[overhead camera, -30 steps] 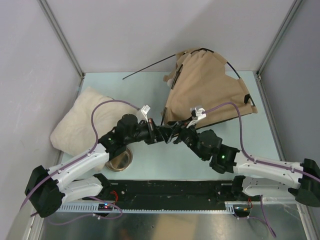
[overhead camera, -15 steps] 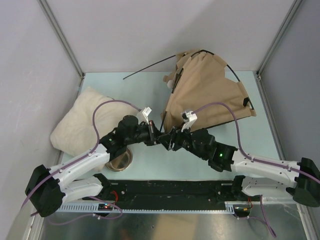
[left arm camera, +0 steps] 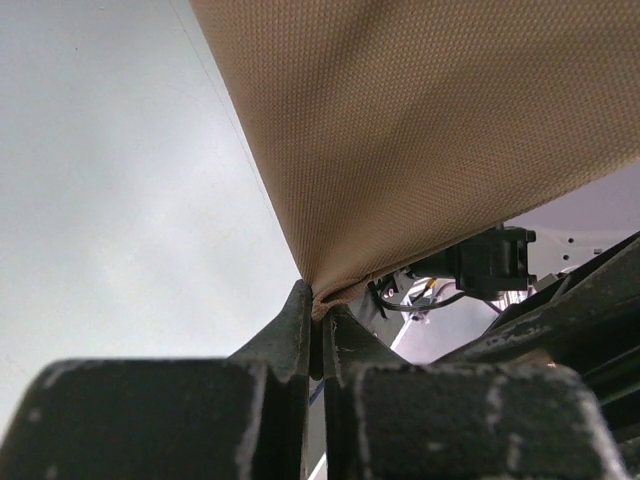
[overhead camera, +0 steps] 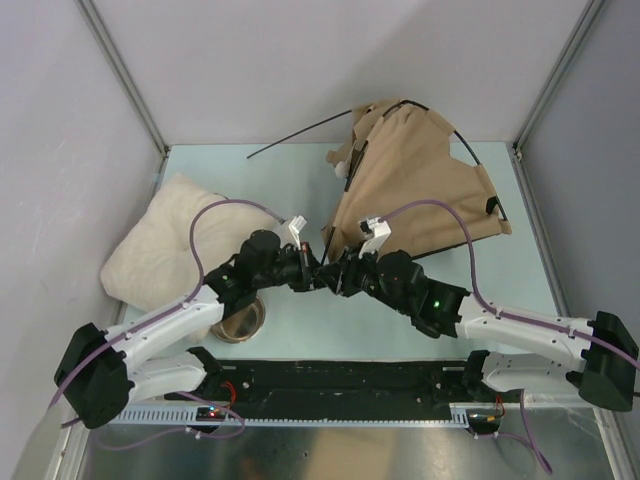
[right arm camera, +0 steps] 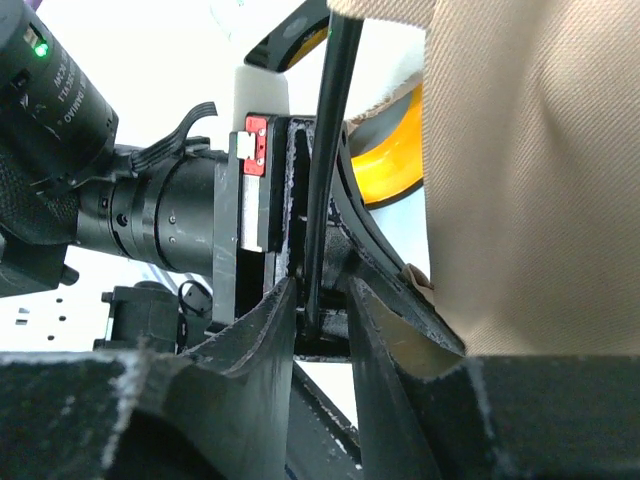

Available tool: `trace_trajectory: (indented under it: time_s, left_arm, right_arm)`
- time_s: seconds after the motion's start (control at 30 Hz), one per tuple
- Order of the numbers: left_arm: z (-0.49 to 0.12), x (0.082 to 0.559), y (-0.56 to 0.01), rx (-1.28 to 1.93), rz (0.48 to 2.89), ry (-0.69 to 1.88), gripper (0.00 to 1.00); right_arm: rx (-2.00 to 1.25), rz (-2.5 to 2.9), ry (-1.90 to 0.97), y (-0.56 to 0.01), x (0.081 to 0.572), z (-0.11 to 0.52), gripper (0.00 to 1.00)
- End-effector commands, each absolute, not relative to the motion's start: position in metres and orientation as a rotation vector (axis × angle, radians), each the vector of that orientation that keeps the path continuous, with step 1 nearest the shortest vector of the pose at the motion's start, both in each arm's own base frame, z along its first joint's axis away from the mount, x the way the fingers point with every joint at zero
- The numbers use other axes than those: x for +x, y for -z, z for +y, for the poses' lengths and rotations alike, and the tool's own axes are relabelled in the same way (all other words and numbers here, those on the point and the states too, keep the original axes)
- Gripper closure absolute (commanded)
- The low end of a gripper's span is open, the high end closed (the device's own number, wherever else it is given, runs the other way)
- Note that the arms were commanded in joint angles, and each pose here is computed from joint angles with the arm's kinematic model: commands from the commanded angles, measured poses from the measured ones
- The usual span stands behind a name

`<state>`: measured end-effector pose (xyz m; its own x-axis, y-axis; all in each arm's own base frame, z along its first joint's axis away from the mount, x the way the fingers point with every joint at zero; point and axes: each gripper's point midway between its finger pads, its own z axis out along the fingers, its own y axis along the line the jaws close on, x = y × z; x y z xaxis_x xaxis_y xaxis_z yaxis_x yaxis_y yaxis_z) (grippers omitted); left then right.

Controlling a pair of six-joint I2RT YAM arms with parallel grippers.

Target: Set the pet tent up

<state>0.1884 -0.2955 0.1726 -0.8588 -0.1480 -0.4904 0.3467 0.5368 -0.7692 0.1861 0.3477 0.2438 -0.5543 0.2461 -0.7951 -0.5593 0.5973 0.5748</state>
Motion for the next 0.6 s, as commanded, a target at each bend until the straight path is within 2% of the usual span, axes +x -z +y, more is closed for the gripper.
trace_trajectory:
  time_s: [0.0,0.2,0.57]
  left_arm:
    - [-0.288,0.174,-0.145,0.171,2.399,1.256,1.0]
    - [-0.29,0.175,-0.146,0.173,2.4,1.255,1.0]
    - [-0.291,0.177,-0.147,0.175,2.4,1.25,1.0]
  right_arm:
    - [-0.19,1.79,-1.093,-0.28,0.197,0.345,0.67]
    - [-0.19,1.828,-1.055,-0.269,0.202,0.348,0.73]
    - [-0.244,1.905,-1.032,-0.252,0.201,0.366,0.76]
